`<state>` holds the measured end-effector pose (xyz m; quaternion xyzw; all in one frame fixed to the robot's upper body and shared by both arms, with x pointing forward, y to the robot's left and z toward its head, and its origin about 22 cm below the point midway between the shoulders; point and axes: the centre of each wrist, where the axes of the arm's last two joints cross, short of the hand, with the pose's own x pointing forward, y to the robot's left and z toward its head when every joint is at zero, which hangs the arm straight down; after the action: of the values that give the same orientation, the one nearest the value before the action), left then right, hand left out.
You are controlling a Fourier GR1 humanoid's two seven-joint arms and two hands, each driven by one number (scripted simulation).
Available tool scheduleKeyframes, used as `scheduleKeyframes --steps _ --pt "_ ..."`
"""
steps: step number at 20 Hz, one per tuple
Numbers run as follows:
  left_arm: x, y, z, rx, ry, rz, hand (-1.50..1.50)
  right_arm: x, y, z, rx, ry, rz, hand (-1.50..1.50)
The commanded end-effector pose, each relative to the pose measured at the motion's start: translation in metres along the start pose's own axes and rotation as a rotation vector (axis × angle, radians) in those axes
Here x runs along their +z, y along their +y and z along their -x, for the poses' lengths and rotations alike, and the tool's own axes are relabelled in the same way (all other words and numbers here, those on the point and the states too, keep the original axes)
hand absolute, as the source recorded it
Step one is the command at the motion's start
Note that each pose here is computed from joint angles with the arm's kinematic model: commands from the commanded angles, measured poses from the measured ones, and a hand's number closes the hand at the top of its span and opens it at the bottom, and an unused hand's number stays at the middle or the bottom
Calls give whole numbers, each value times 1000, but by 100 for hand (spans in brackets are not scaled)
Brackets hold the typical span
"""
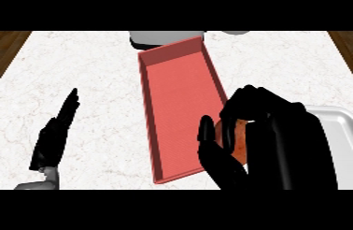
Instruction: Pick the sweet potato from the tray and place it in the cardboard box
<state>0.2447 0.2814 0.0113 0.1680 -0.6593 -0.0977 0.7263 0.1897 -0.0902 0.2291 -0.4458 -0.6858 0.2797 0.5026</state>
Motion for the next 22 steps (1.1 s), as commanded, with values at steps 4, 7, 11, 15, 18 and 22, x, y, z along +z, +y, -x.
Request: scheduleKeyframes --steps 4,7,11,15,18,22 --pt "-1 16 -3 8 5 -6 0 -52 33 -35 33 123 -54 150" --pt "-11 6 -5 8 9 15 0 -96 41 -33 11 134 -107 150" --pt "1 2 8 0 -6 15 0 -121 61 -39 17 165 -187 150" --pt "-5 3 5 2 -5 14 0 -129 112 -36 82 227 -220 150" --pt "-7 3 -7 -2 -18 13 0 -144 135 -20 82 271 -229 150" --pt "-9 -17 3 4 -20 5 0 -155 150 -6 9 344 -239 -150"
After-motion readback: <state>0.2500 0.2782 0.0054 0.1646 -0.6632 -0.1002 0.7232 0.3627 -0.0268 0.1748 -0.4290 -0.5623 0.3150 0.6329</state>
